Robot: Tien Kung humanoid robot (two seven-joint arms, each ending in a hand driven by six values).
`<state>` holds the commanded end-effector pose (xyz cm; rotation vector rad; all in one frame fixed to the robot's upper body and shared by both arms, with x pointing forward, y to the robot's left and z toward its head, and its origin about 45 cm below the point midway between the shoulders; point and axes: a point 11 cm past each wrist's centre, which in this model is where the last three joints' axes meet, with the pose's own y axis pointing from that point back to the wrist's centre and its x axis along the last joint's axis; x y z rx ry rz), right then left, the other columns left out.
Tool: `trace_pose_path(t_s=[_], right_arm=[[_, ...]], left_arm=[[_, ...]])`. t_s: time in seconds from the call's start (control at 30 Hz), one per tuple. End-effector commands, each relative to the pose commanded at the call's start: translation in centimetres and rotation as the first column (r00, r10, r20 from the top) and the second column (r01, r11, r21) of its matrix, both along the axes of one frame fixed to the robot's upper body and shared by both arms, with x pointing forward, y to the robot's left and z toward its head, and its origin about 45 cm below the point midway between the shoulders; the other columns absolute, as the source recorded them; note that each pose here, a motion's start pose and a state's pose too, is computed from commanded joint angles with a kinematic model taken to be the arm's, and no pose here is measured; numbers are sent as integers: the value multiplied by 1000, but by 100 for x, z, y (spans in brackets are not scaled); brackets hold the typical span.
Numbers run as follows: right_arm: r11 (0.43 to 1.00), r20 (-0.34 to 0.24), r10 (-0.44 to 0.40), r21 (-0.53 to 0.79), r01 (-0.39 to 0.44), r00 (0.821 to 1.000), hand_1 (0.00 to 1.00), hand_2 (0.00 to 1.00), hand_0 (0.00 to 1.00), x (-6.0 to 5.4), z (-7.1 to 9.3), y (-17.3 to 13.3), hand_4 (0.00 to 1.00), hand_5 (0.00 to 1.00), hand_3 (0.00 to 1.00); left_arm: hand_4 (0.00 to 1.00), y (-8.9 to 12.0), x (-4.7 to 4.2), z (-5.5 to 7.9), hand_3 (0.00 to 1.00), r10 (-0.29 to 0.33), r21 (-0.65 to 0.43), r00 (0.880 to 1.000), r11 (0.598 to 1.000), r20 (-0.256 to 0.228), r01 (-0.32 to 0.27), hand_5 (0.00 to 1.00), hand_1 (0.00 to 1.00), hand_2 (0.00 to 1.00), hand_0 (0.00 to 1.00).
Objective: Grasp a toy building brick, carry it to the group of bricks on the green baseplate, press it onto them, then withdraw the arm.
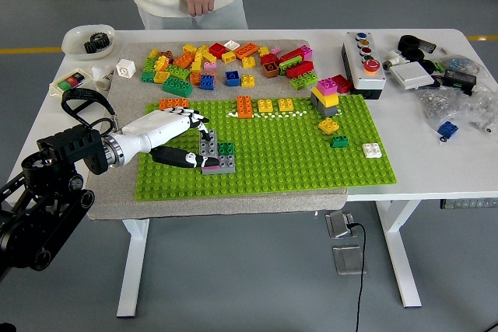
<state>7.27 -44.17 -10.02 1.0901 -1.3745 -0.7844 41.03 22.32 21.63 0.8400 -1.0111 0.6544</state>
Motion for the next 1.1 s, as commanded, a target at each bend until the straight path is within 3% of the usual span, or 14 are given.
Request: trace_pose_path(t_s=[1.1], right_arm=[[1000,0,0,0,0,1000,636,682,748,-2,-1,2,854,574,636]], left_arm=[[998,-37,-42,-182,696,-1,15,999,1000,-46,1,991,998,930,998]])
